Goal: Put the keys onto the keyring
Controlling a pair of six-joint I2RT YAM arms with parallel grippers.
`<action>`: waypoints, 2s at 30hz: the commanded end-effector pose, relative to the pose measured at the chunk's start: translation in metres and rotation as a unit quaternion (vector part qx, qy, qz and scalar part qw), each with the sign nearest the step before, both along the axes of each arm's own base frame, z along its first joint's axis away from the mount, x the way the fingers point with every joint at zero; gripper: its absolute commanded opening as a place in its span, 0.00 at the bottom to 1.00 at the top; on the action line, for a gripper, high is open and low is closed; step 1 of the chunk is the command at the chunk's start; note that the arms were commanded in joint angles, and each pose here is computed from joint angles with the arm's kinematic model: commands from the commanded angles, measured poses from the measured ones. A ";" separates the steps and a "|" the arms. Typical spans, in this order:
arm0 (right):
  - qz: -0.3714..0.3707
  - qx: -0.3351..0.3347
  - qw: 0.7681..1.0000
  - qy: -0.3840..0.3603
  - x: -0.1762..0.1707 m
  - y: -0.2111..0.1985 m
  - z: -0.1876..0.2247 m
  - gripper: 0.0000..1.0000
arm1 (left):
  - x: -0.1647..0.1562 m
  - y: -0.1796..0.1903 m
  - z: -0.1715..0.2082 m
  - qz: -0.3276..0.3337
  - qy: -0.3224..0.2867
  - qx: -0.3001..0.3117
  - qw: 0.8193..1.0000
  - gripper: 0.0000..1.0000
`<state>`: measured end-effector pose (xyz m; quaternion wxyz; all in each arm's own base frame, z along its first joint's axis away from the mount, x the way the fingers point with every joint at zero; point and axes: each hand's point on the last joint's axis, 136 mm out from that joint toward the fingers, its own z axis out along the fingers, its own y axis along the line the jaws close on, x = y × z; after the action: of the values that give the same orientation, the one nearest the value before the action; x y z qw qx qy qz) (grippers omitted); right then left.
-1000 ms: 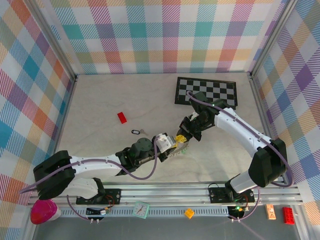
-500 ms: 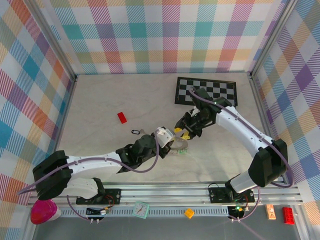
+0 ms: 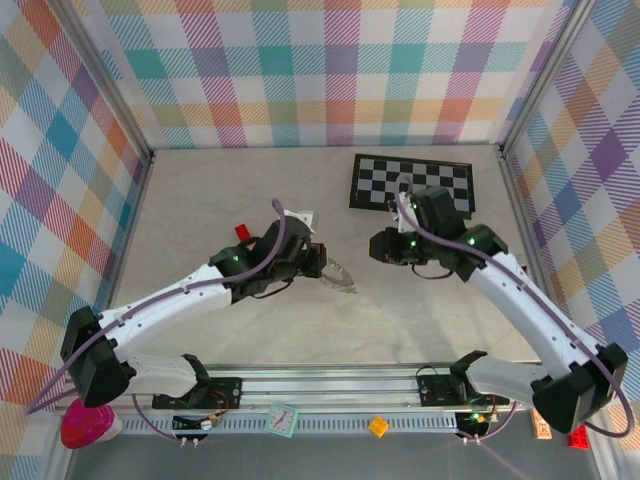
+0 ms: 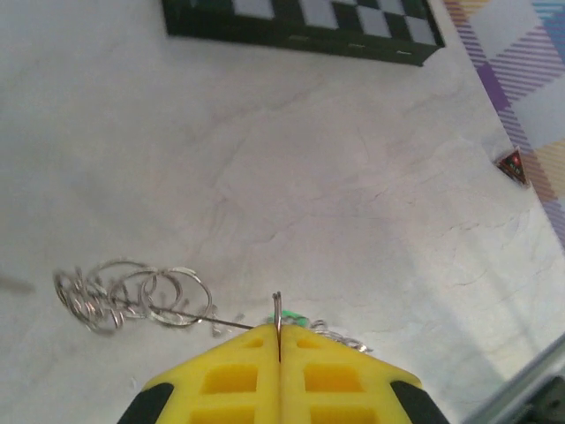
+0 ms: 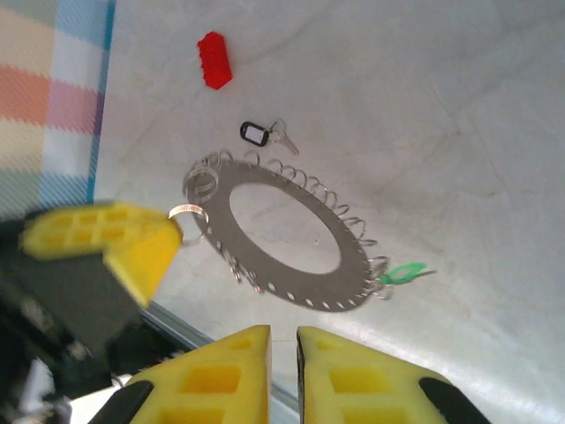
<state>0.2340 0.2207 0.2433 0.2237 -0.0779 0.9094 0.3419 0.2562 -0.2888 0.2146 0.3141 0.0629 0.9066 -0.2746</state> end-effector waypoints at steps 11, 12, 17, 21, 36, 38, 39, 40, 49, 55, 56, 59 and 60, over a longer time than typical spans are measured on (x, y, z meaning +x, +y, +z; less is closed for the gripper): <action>0.265 0.078 0.896 -0.348 -0.065 0.078 0.007 0.19 | -0.019 -0.004 -0.011 0.075 0.328 -0.066 0.939 0.00; 0.268 0.079 0.894 -0.349 -0.066 0.080 0.002 0.19 | -0.019 -0.005 -0.012 0.081 0.351 -0.069 0.931 0.00; 0.274 0.066 0.888 -0.362 -0.064 0.083 -0.017 0.19 | -0.024 -0.007 -0.016 0.101 0.446 -0.074 0.886 0.00; 0.281 0.065 0.888 -0.357 -0.063 0.088 -0.032 0.19 | -0.020 -0.008 -0.012 0.120 0.477 -0.090 0.866 0.00; 0.273 -0.019 0.839 -0.471 -0.034 0.089 -0.067 0.24 | -0.020 -0.002 -0.003 0.178 0.543 -0.140 0.809 0.00; 0.269 -0.026 0.832 -0.484 -0.031 0.088 -0.065 0.24 | -0.020 -0.002 -0.002 0.182 0.547 -0.148 0.803 0.00; 0.263 -0.030 0.830 -0.490 -0.028 0.087 -0.064 0.24 | -0.020 -0.001 -0.002 0.185 0.549 -0.151 0.801 0.00; 0.256 -0.032 0.829 -0.497 -0.026 0.086 -0.062 0.24 | -0.021 -0.001 -0.001 0.187 0.551 -0.153 0.799 0.00; 0.246 -0.018 0.822 -0.513 -0.025 0.089 -0.050 0.22 | -0.026 0.001 0.002 0.193 0.557 -0.165 0.791 0.00; 0.221 -0.027 0.828 -0.514 -0.017 0.085 -0.046 0.20 | -0.029 0.003 0.001 0.195 0.558 -0.162 0.790 0.00; 0.215 -0.035 0.830 -0.514 -0.015 0.082 -0.047 0.20 | -0.028 0.003 0.001 0.196 0.558 -0.163 0.790 0.00; 0.214 -0.055 0.834 -0.505 -0.013 0.078 -0.053 0.22 | -0.029 0.004 0.000 0.198 0.558 -0.161 0.789 0.00; 0.216 -0.057 0.835 -0.503 -0.013 0.077 -0.055 0.22 | -0.028 0.004 0.000 0.199 0.558 -0.161 0.789 0.00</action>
<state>0.2191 0.3003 0.1812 0.5535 -0.4505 0.6529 0.2540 0.2326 -0.2870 0.2038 -0.1808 -0.3308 0.8686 -0.3215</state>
